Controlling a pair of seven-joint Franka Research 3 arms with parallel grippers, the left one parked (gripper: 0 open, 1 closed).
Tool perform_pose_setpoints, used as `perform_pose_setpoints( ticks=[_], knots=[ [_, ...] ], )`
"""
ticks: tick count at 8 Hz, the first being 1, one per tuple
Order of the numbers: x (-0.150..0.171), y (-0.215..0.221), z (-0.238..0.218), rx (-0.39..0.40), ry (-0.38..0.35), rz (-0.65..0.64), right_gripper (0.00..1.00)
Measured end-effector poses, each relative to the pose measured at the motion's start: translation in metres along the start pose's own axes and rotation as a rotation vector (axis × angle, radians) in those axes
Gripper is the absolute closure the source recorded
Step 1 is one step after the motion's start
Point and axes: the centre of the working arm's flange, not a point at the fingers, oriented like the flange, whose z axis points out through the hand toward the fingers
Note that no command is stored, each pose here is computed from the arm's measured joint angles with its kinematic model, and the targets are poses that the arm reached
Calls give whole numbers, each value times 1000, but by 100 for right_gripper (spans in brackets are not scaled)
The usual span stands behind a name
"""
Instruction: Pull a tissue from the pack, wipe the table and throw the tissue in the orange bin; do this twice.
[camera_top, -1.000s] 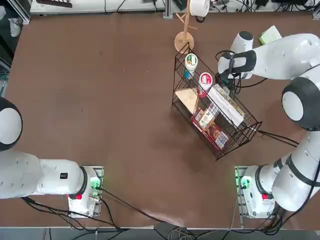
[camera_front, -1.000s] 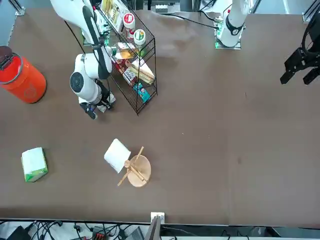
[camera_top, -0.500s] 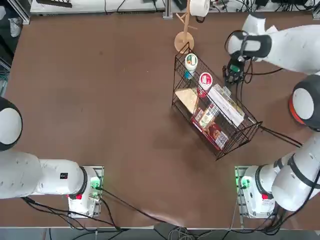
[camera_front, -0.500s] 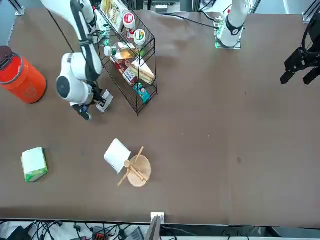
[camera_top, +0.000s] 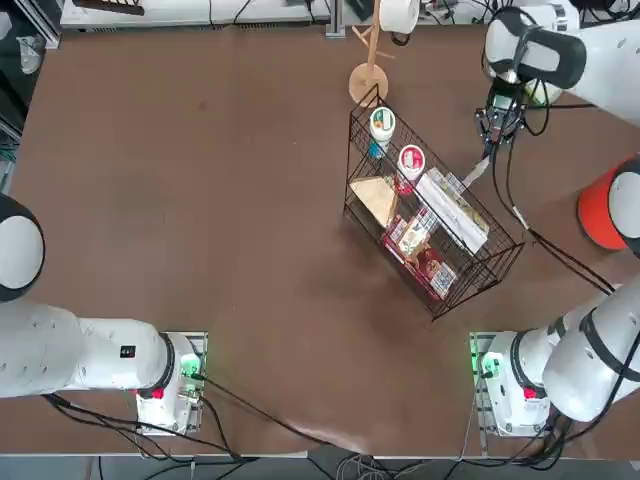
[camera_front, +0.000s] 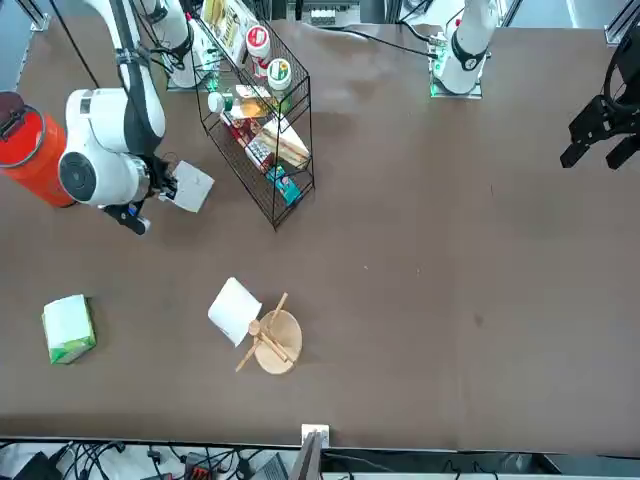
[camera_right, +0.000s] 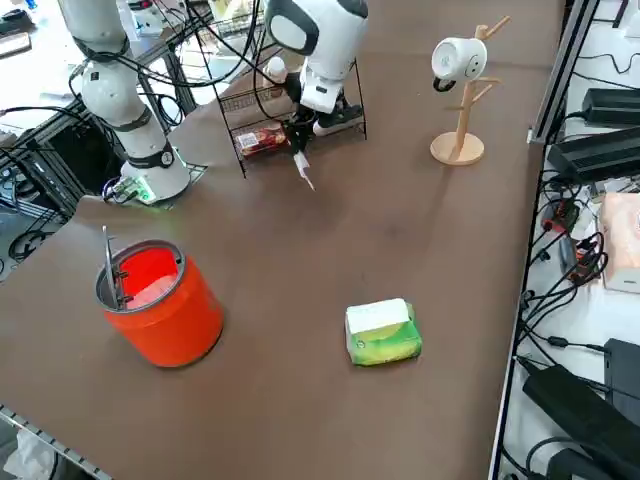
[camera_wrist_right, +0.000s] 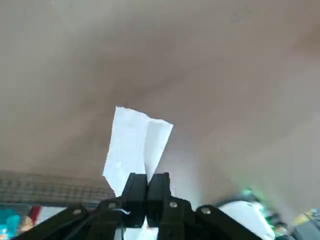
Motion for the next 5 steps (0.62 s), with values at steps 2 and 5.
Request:
perform_pose_setpoints(
  ticks=[2, 5],
  knots=[
    [2, 21, -28, -84, -7, -36, 96],
    [20, 88, -70, -161, -14, -135, 97]
  ],
)
